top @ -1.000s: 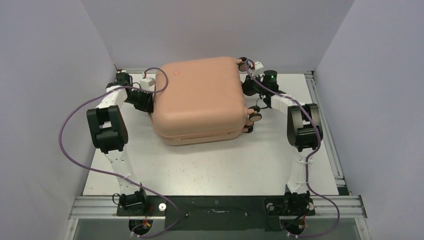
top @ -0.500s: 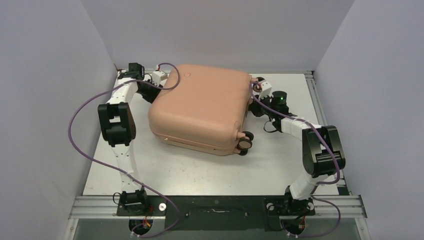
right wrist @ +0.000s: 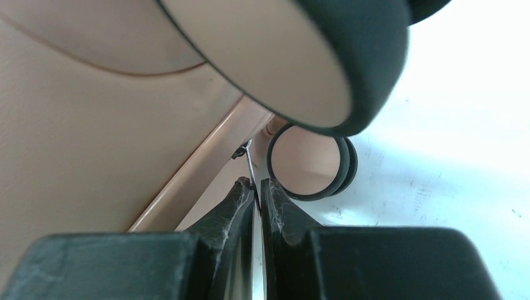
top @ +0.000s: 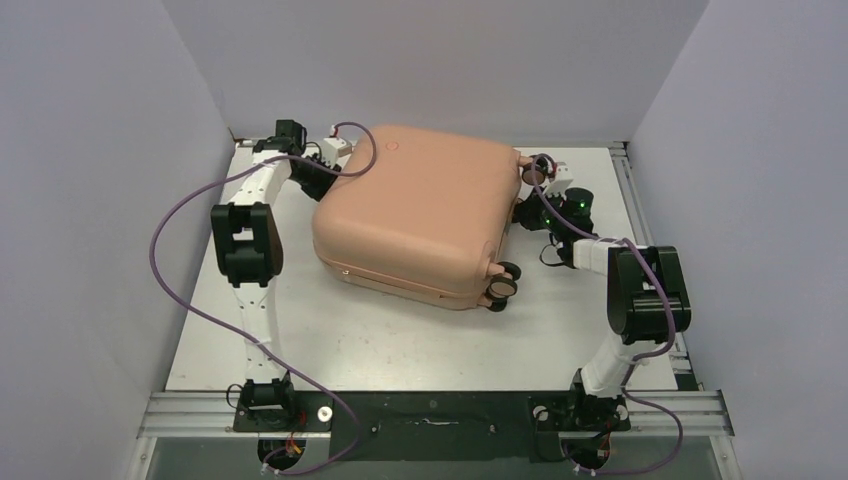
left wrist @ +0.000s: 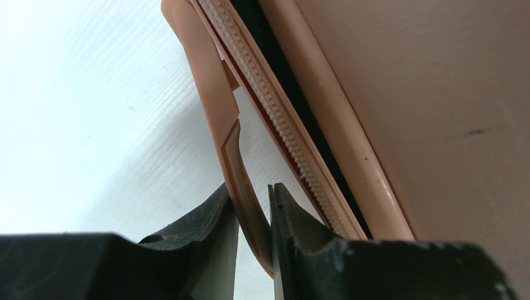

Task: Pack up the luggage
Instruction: Zip the luggage at the center of the board.

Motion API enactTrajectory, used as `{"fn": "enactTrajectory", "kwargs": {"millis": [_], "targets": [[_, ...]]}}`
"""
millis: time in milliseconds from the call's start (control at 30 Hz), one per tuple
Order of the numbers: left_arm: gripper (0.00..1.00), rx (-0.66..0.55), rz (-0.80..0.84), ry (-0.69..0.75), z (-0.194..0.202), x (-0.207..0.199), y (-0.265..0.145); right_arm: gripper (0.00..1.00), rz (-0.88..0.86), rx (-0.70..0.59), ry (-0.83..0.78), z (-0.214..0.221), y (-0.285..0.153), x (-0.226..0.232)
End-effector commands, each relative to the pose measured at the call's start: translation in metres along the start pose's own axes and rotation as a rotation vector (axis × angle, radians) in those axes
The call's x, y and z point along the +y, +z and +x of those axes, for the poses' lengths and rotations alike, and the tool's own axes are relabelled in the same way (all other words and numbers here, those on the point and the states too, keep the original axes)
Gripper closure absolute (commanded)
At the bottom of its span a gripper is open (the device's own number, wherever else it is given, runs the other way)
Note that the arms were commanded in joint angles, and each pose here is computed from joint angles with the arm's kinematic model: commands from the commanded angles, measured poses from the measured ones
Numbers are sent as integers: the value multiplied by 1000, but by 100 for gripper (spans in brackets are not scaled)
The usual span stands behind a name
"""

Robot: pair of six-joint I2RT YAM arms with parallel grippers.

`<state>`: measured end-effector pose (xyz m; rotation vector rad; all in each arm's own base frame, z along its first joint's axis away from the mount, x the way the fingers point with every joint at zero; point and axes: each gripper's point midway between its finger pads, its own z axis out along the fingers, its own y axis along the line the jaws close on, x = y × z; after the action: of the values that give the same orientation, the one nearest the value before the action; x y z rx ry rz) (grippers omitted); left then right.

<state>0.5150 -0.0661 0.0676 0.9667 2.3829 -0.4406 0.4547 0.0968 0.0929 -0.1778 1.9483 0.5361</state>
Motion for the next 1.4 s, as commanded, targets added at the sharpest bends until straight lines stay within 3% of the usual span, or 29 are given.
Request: {"fn": "enactTrajectory", "kwargs": {"millis": [0,167,300,600,633,700,767,800,867,900,1033,1200,1367], "targets": [[100,28,28,210,-6,-12,3,95,201,-133,106,-32,2,-67],[100,-47,-151,81,-26,26,-22,95,111,-191,58,-50,3,-40],[100,-261,-180,-92,-47,53,-74,95,81,-138,19,-51,26,-19],[100,-558,-157,-84,-93,19,-158,94,180,-172,-113,-73,38,7],[100,-572,-163,-86,-97,18,-163,90,194,-164,-103,-73,38,6],[100,-581,-179,-100,-99,18,-169,69,230,-135,-98,-71,37,1],[89,-566,-195,-122,-96,21,-168,59,233,-111,-118,-72,35,0],[77,-556,-205,-131,-93,23,-167,54,237,-101,-128,-72,32,-1],[42,-543,-227,-153,-88,27,-165,44,244,-89,-151,-75,25,-4],[32,-539,-238,-162,-86,29,-164,39,246,-89,-168,-79,22,-3],[9,-535,-268,-194,-81,33,-162,29,239,-73,-226,-92,14,-1],[0,-529,-267,-216,-80,33,-160,27,210,-84,-223,-110,9,3],[3,-526,-246,-332,-72,41,-145,32,124,-90,-150,-127,8,14]]}}
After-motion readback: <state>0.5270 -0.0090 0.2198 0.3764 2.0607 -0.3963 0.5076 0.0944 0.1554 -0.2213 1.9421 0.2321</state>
